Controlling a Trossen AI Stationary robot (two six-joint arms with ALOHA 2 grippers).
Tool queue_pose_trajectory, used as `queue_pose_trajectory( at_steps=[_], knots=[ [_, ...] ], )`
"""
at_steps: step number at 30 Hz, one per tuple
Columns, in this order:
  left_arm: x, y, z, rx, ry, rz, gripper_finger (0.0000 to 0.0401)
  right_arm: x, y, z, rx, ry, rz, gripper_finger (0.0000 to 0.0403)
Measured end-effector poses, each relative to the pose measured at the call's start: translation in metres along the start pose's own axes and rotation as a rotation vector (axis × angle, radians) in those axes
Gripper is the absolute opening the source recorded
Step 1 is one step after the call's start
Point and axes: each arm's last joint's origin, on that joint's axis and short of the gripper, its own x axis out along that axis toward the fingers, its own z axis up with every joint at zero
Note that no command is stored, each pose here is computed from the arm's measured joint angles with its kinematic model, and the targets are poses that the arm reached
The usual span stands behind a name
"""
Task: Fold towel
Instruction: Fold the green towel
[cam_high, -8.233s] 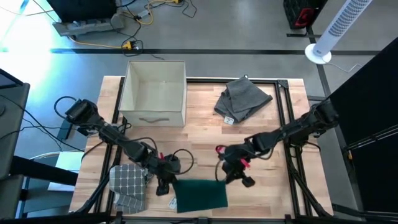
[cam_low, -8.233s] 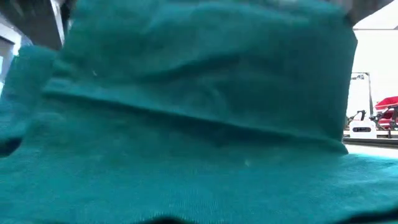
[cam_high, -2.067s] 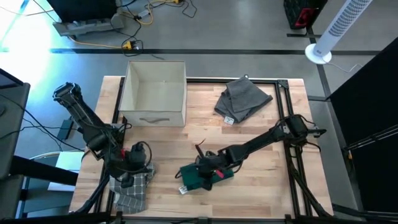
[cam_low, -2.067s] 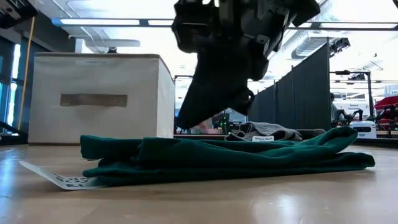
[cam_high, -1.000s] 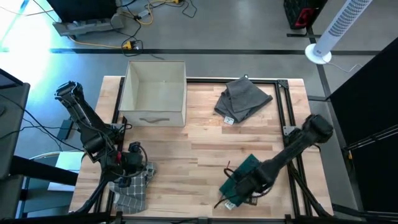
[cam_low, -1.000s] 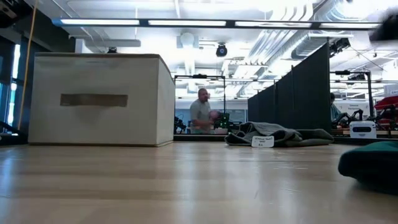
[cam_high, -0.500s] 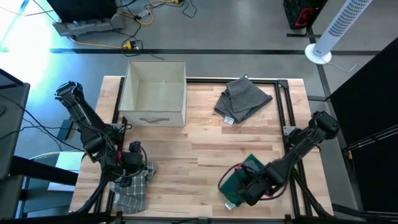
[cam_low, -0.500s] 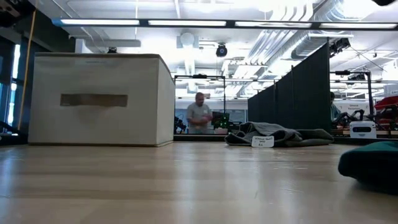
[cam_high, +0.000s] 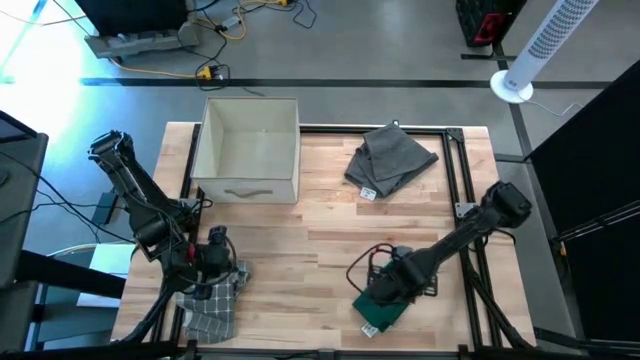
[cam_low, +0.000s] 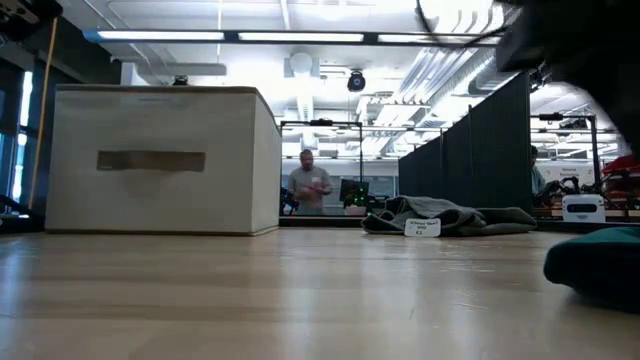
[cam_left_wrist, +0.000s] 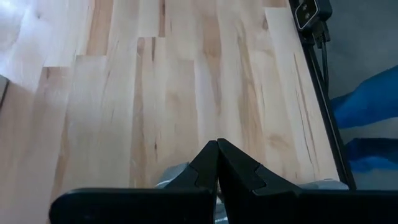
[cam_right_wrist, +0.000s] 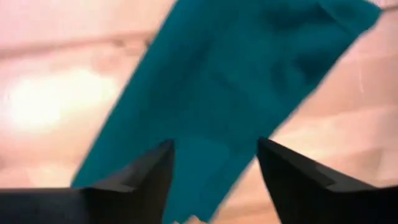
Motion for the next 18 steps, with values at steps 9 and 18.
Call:
queue_pose_trajectory(
  at_steps=[9, 18],
  knots=[
    [0.0, 0.0, 0.0, 0.0, -0.012, 0.013, 0.0, 0.02, 0.009, -0.001, 0.045, -0.05, -0.035, 0.0286],
    [0.0, 0.0, 0.0, 0.0, -0.006, 0.005, 0.0, 0.045, 0.015, -0.013, 0.002, -0.048, -0.028, 0.0286]
  ],
)
